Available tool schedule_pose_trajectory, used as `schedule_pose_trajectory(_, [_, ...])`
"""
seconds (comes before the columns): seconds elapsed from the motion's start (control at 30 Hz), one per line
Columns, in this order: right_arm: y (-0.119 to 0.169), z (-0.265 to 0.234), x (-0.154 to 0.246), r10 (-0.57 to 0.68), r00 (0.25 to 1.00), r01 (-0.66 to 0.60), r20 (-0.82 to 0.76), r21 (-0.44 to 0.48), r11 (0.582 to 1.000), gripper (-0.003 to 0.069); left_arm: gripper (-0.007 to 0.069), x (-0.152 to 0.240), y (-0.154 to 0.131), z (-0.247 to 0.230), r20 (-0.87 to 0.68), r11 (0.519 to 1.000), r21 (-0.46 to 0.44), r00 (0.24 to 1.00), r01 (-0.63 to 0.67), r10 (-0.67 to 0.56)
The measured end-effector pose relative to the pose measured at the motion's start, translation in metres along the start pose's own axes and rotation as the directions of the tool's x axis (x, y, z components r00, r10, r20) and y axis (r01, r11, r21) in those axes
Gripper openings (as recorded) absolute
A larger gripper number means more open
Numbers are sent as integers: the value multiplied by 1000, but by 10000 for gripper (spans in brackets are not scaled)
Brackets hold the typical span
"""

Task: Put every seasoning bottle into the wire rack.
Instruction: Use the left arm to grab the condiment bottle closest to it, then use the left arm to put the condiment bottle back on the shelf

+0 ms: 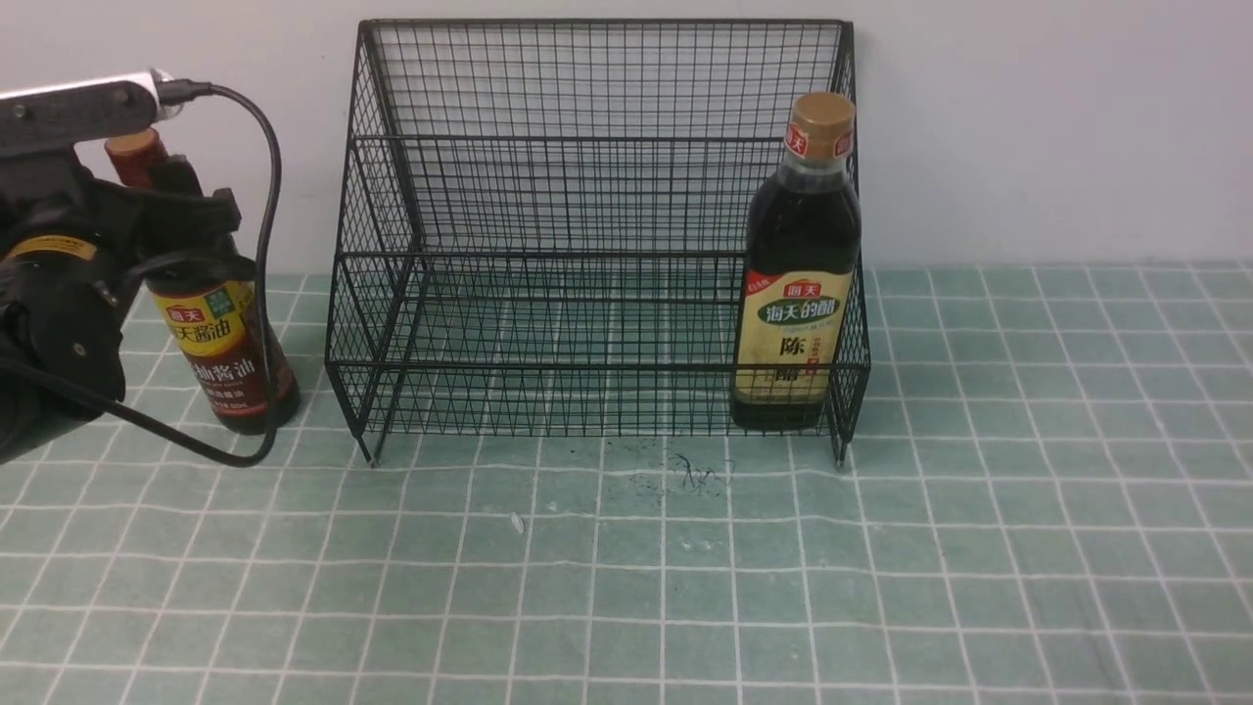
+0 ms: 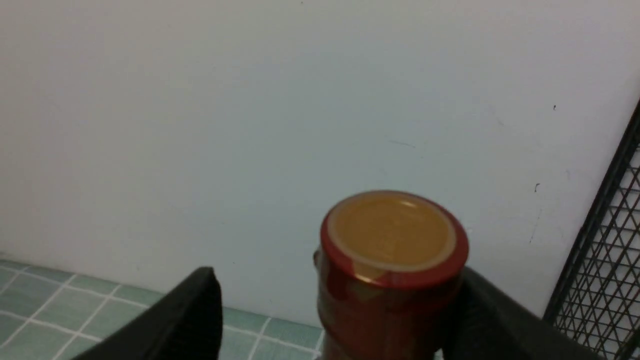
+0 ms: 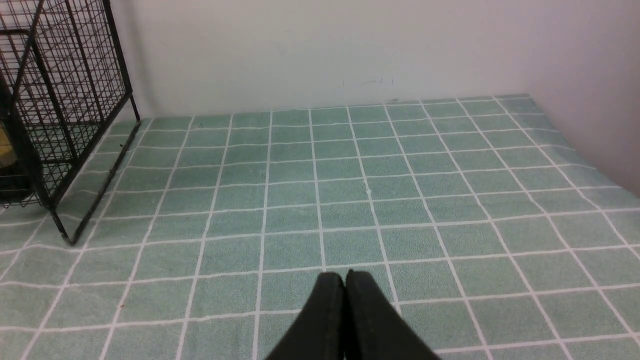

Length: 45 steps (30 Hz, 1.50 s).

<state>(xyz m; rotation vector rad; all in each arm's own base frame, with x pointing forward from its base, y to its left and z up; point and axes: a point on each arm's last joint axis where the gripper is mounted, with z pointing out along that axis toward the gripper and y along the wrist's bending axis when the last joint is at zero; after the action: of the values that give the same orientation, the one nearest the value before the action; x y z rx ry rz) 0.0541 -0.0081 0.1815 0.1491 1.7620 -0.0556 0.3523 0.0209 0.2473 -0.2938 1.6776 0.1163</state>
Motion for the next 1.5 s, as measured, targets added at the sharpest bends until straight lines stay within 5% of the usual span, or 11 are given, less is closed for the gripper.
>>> schedule_pose_trajectory(0.17, [0,0,0,0,1000,0,0,0,1000,-15,494,0,-1,0,-1,1000,12,1000,-15,15])
schedule_pose_trajectory(0.33, [0,0,0,0,1000,0,0,0,1000,-15,272,1,-4,-1,-19,998,43,999,-43,44])
schedule_pose_trajectory(0.57, [0,0,0,0,1000,0,0,0,1000,-15,284,-20,-10,-19,-102,991,123,993,-49,62])
schedule_pose_trajectory(1.0, [0,0,0,0,1000,0,0,0,1000,-15,284,-169,-35,-63,134,962,270,991,-29,-8])
schedule_pose_trajectory(1.23, [0,0,0,0,1000,0,0,0,1000,-15,284,-183,-72,-65,170,928,370,985,-46,-19])
schedule_pose_trajectory(1.5, [0,0,0,0,1000,0,0,0,1000,-15,284,-152,-122,-29,126,897,440,992,-46,-11])
